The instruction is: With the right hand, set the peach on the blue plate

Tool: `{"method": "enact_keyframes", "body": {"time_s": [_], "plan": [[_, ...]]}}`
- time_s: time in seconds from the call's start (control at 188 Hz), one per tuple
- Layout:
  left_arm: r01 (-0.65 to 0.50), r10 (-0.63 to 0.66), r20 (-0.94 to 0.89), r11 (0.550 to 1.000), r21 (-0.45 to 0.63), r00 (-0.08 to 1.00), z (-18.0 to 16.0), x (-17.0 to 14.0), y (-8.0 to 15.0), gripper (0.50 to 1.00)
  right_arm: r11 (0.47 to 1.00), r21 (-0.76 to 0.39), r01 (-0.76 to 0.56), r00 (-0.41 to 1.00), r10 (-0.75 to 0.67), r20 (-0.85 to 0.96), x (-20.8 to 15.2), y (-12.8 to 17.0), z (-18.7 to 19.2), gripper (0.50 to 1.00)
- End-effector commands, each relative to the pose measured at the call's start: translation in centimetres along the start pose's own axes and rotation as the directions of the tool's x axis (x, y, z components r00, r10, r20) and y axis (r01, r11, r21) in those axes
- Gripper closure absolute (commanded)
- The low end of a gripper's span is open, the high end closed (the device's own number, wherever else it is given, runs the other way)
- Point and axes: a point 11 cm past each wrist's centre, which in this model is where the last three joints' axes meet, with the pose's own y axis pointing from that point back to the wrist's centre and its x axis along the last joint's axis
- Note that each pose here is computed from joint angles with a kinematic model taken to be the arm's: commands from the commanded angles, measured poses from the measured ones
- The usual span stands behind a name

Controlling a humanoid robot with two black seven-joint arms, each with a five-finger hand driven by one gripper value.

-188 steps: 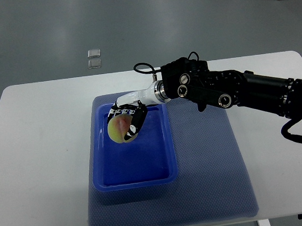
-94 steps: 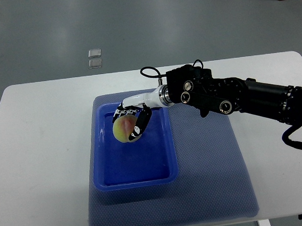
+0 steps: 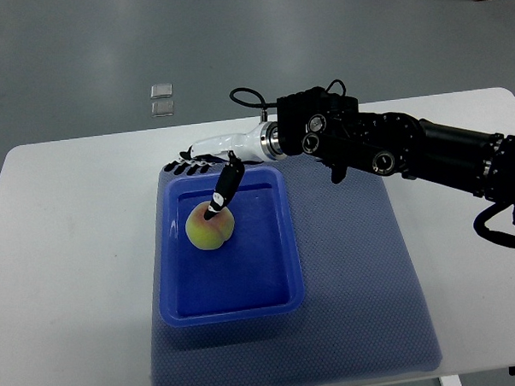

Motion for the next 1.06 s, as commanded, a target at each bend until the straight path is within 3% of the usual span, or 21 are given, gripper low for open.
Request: {"method": "enact_keyframes", "body": {"time_s": [0.0, 0.101, 0.213, 0.309, 0.411, 0.459, 0.512, 0.517, 0.549, 0.597, 0.603, 0.613, 0.725, 1.056], "plan": [[0.0, 0.0, 0.0, 1.0, 0.0, 1.0, 0.0, 0.0, 0.0, 0.5, 0.99, 0.094, -0.103, 0.988, 0.091, 0.122, 2.9, 1.4, -1.5, 0.57], [0.0, 0.0, 0.0, 1.0, 0.0, 1.0, 0.0, 0.0, 0.0, 0.5, 0.95, 0.176, -0.259, 0.908, 0.178, 0.38, 5.8, 4.0, -0.1, 0.57], [0.0, 0.0, -0.001, 1.0, 0.003, 1.0, -0.2, 0.0, 0.0, 0.5, 0.821, 0.258, -0.509, 0.657, 0.177, 0.733, 8.2, 7.5, 2.8, 0.57], [0.005, -0.005, -0.003, 1.0, 0.004, 1.0, -0.3, -0.1, 0.0, 0.5, 0.741, 0.236, -0.628, 0.492, 0.143, 0.859, 8.8, 8.9, 4.9, 0.57], [0.008, -0.008, 0.0, 1.0, 0.004, 1.0, -0.3, -0.2, -0.1, 0.5, 0.685, 0.147, -0.714, 0.313, 0.125, 0.941, 6.2, 8.9, 9.0, 0.57], [0.008, -0.008, 0.0, 1.0, 0.004, 1.0, -0.3, -0.2, -0.1, 0.5, 0.612, 0.113, -0.783, 0.236, 0.125, 0.964, 6.1, 9.7, 10.3, 0.57], [0.008, -0.008, 0.0, 1.0, 0.004, 1.0, -0.3, -0.2, -0.1, 0.5, 0.612, 0.113, -0.783, 0.236, 0.125, 0.964, 6.1, 9.7, 10.3, 0.57], [0.009, -0.009, 0.001, 1.0, 0.005, 1.0, -0.3, -0.3, -0.1, 0.5, 0.52, 0.074, -0.851, 0.157, 0.118, 0.981, 6.9, 11.1, 11.4, 0.57], [0.012, -0.012, 0.002, 1.0, 0.005, 1.0, -0.3, -0.4, -0.1, 0.5, 0.482, 0.028, -0.876, 0.097, 0.118, 0.988, 6.7, 11.8, 12.8, 0.57], [0.012, -0.012, 0.002, 1.0, 0.005, 1.0, -0.3, -0.4, -0.1, 0.5, 0.482, 0.028, -0.876, 0.096, 0.118, 0.988, 6.7, 11.8, 12.9, 0.57], [0.013, -0.013, 0.004, 1.0, 0.005, 1.0, -0.3, -0.5, -0.1, 0.5, 0.455, -0.031, -0.89, 0.011, 0.09, 0.996, 6.0, 11.9, 14.4, 0.57], [0.015, -0.015, 0.002, 1.0, 0.005, 1.0, -0.3, -0.5, -0.1, 0.5, 0.45, -0.041, -0.892, -0.005, 0.08, 0.997, 5.9, 11.9, 14.6, 0.57], [0.015, -0.015, 0.002, 1.0, 0.007, 1.0, -0.4, -0.5, -0.1, 0.5, 0.425, -0.107, -0.899, -0.091, 0.058, 0.994, 5.6, 12.4, 16.4, 0.568], [0.013, -0.013, 0.002, 1.0, 0.005, 1.0, -0.3, -0.5, -0.1, 0.5, 0.428, -0.141, -0.893, -0.123, 0.07, 0.99, 4.6, 12.3, 17.6, 0.57]]}}
